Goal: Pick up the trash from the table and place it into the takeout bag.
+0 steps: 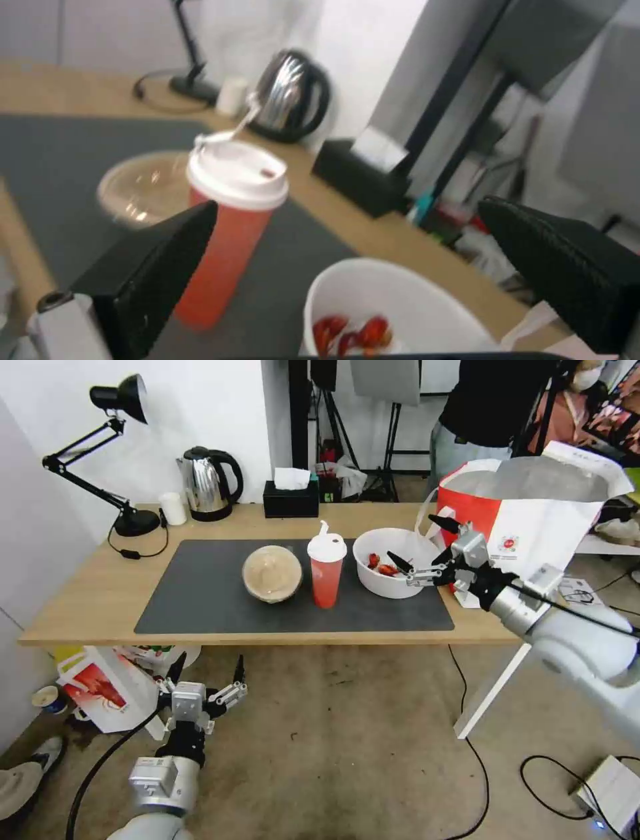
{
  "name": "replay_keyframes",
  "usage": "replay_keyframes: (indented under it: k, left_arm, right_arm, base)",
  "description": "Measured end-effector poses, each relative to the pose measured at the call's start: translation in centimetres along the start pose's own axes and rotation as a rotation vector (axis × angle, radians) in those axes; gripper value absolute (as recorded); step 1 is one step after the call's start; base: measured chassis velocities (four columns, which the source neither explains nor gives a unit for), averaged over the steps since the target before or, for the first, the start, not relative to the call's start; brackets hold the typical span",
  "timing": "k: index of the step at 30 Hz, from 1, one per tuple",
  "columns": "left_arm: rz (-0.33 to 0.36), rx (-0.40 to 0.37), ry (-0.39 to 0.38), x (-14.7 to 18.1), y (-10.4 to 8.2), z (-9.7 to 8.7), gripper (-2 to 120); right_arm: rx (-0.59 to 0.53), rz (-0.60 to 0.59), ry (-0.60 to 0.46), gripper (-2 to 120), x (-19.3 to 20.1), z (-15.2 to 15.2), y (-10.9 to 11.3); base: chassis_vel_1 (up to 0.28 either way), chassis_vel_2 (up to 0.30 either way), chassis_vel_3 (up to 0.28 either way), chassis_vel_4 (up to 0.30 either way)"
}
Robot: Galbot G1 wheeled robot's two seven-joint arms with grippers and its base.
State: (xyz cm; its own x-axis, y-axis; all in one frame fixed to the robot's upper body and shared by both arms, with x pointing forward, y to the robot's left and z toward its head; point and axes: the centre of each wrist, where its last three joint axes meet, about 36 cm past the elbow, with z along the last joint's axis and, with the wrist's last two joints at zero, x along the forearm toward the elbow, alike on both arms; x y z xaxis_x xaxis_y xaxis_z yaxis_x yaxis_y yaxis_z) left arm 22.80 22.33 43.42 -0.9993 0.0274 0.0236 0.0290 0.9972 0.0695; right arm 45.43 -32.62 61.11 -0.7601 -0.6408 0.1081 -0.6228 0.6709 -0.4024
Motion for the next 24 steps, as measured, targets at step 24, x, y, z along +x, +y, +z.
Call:
replay_keyframes:
  k: [24]
  left_arm:
    - [0.0,0.0,0.0,0.0,0.0,0.0,100]
  right_arm:
    - [-0.194,-0.118,0.408,100,-3.9,-3.3,-8.0]
  base:
    - [0.0,0.0,0.0,0.0]
